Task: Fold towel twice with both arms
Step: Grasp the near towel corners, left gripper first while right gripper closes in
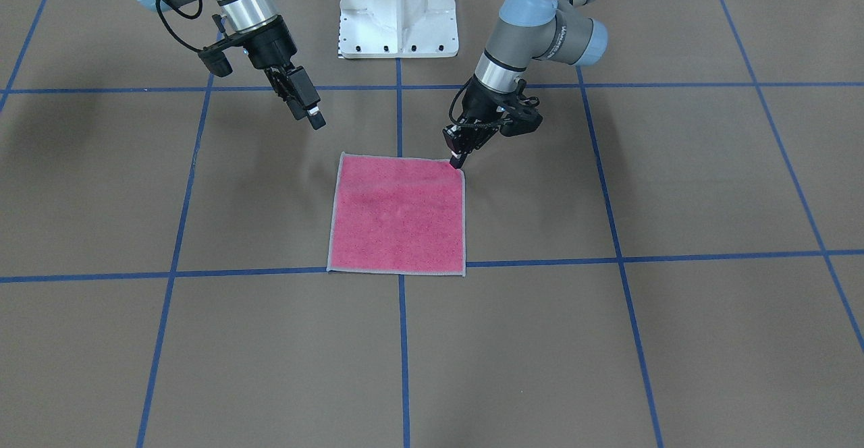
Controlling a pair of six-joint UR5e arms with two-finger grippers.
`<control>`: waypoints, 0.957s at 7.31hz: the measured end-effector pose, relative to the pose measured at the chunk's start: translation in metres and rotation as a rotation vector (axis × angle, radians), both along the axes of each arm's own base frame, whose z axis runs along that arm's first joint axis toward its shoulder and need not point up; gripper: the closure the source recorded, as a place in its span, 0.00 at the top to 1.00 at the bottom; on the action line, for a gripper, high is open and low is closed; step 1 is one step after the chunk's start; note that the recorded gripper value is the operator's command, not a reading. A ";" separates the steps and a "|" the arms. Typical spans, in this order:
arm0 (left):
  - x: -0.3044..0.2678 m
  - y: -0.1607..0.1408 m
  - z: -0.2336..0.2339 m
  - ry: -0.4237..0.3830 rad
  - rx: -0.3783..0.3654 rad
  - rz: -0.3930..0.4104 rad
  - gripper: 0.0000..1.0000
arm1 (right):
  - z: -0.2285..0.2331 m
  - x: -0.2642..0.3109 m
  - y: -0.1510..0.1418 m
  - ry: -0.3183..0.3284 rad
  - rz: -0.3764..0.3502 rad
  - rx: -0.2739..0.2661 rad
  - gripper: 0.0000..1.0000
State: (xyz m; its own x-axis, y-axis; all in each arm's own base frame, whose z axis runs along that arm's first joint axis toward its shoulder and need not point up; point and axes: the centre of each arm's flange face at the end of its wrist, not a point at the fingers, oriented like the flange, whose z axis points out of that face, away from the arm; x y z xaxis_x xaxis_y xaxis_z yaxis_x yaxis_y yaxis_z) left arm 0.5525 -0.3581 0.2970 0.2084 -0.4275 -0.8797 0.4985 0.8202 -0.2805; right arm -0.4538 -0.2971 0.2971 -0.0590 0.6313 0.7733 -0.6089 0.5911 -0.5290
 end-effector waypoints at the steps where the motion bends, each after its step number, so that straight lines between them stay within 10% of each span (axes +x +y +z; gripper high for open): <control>1: -0.001 0.000 0.001 -0.002 0.003 0.001 0.00 | 0.001 0.000 0.000 0.002 -0.001 0.000 0.96; 7: -0.008 -0.007 -0.002 -0.002 0.022 0.003 0.00 | 0.014 -0.043 -0.010 0.054 0.009 -0.019 0.89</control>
